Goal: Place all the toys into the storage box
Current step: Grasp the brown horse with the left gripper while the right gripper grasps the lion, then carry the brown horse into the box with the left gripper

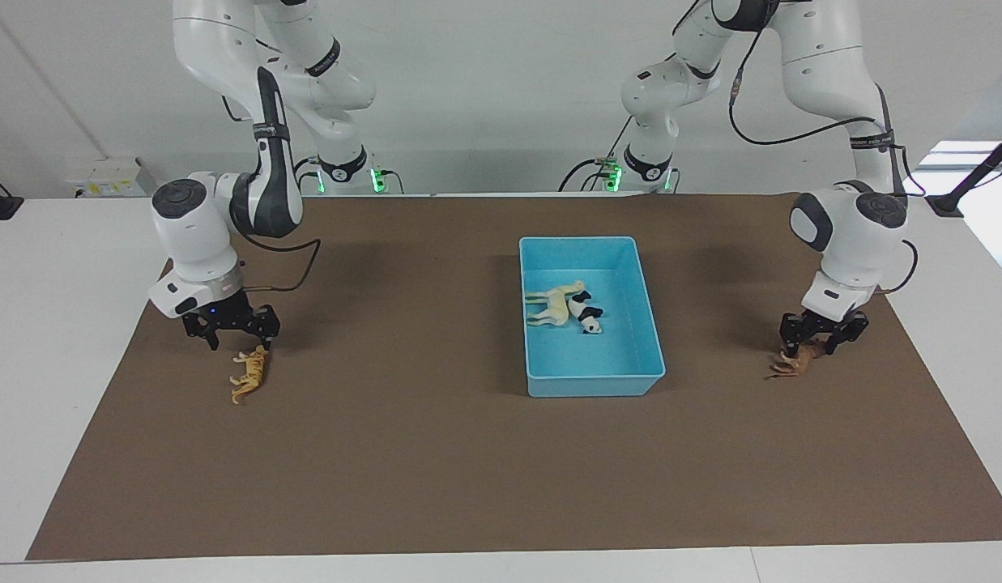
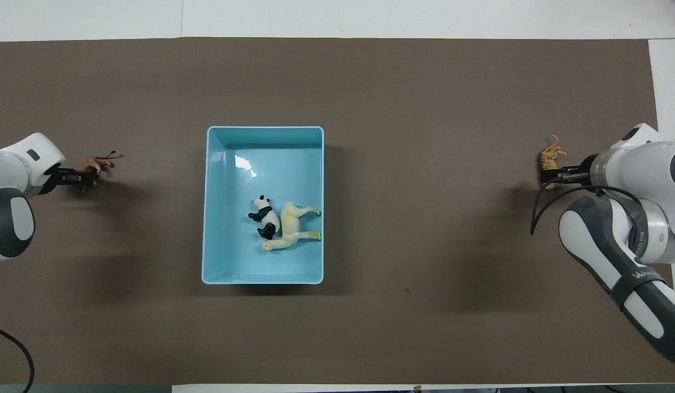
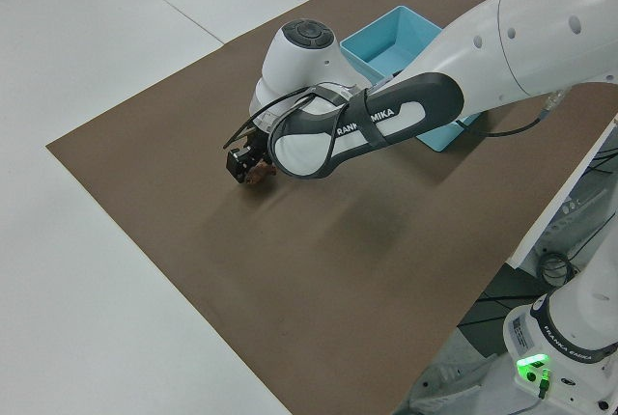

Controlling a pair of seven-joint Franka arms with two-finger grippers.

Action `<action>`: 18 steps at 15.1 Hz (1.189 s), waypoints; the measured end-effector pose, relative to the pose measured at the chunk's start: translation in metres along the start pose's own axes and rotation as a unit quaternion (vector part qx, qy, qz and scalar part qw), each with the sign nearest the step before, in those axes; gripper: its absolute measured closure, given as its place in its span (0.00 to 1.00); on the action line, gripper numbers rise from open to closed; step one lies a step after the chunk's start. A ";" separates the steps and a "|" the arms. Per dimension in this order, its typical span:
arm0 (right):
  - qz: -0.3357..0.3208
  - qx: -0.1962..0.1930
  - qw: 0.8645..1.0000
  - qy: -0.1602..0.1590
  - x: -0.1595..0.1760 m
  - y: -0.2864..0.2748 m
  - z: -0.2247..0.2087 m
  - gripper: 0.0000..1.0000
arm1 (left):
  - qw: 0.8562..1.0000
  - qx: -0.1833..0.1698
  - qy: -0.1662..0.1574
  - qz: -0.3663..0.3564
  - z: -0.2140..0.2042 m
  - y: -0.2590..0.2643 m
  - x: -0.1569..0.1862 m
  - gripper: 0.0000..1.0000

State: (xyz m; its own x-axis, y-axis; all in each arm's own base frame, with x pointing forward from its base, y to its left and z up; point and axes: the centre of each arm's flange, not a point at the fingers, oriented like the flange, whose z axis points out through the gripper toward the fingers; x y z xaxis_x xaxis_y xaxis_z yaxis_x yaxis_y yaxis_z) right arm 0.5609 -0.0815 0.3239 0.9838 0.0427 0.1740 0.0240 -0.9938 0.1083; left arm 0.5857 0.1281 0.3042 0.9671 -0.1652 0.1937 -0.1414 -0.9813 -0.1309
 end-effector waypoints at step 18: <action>-0.003 0.018 0.999 0.038 0.004 -0.009 0.043 0.67 | 0.992 -0.024 -0.078 -0.099 -0.131 0.071 0.070 0.31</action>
State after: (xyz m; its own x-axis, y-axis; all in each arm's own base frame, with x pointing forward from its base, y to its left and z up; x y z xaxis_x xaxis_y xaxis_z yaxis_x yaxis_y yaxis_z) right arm 0.5721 -0.0770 0.2814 0.9674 0.0549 0.2473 0.0374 -0.9965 0.0747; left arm 0.6160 0.0340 0.4362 0.9973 0.0450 0.0581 0.0484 -0.9971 -0.0581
